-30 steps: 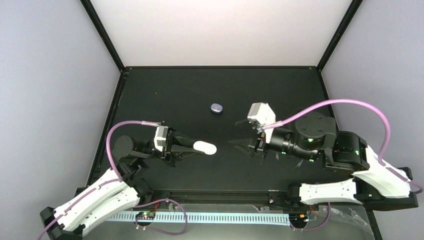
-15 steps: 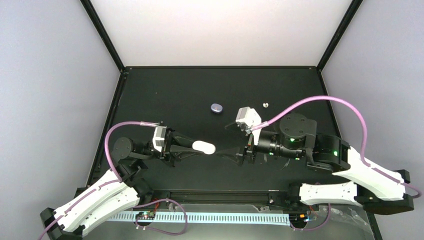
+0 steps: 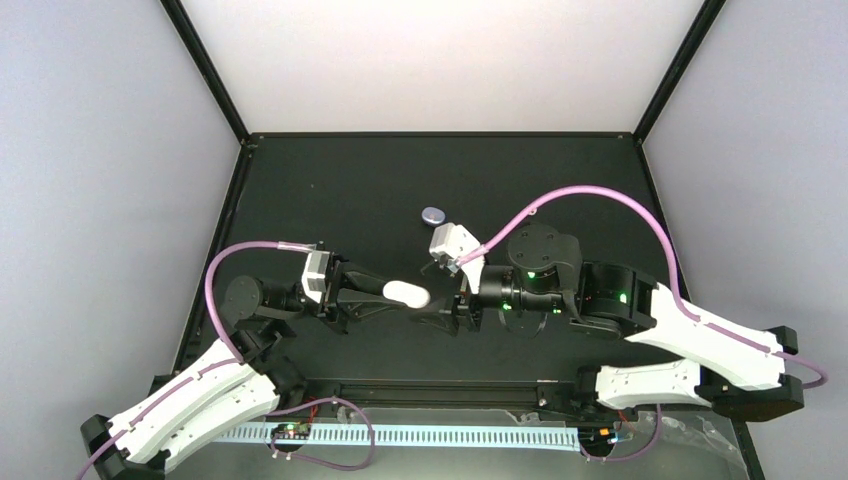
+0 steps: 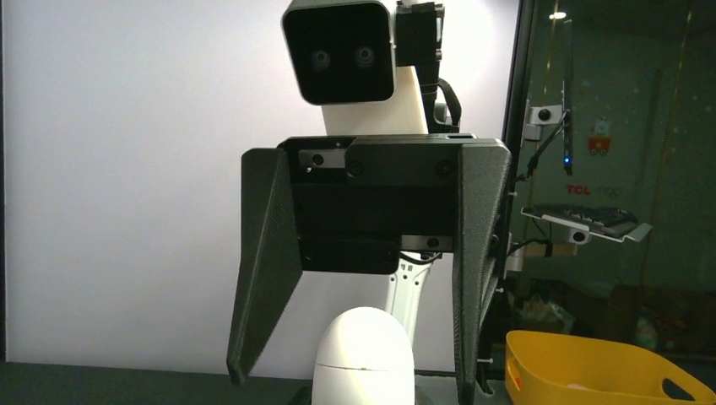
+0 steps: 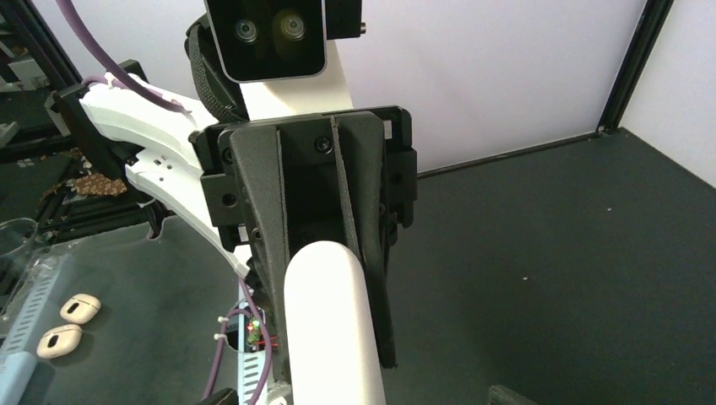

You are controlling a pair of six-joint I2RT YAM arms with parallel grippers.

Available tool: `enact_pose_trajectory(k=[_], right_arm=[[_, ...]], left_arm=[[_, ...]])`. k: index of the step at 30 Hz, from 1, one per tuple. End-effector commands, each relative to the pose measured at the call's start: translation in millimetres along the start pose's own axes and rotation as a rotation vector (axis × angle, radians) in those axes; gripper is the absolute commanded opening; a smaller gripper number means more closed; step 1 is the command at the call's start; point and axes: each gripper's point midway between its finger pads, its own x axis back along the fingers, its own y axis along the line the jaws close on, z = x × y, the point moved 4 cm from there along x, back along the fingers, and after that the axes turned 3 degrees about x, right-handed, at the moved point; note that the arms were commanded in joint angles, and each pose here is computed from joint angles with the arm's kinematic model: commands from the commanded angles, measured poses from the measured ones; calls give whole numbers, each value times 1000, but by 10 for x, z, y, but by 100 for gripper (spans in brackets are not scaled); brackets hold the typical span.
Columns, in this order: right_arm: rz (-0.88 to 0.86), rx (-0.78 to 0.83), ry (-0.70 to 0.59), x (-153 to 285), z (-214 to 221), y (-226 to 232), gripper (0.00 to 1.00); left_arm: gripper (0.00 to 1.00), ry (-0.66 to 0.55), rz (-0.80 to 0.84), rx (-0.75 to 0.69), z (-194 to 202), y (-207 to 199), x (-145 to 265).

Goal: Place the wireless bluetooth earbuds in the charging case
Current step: Open the charging case.

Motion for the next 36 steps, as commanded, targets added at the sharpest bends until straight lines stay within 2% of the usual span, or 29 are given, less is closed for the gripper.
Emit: enact_pose_trajectory(k=[1,7,13,19,21,26,36], right_arm=[[-26,-17,-21,0,-120,30,69],[-22,-2,-9,-6,-116,24,41],[-37,25,19,21,-101,46,19],[-41,64,59,40,-86,53,3],[-38,77,81,39,-70,47,1],[-26,109,116,35,-45,28,1],[-9,140,136,40,-23,3,1]], left_arm=[[2,-51,43,-36,-176,-112,-13],[1,-48,62,-35,-171,-146,-5],[2,-40,75,-30,-161,-162,-4],[2,-21,77,-13,-142,-151,-21],[10,-15,74,-9,-147,-148,-26],[23,13,82,8,-131,-139,-54],[26,49,88,42,-108,-86,-124]])
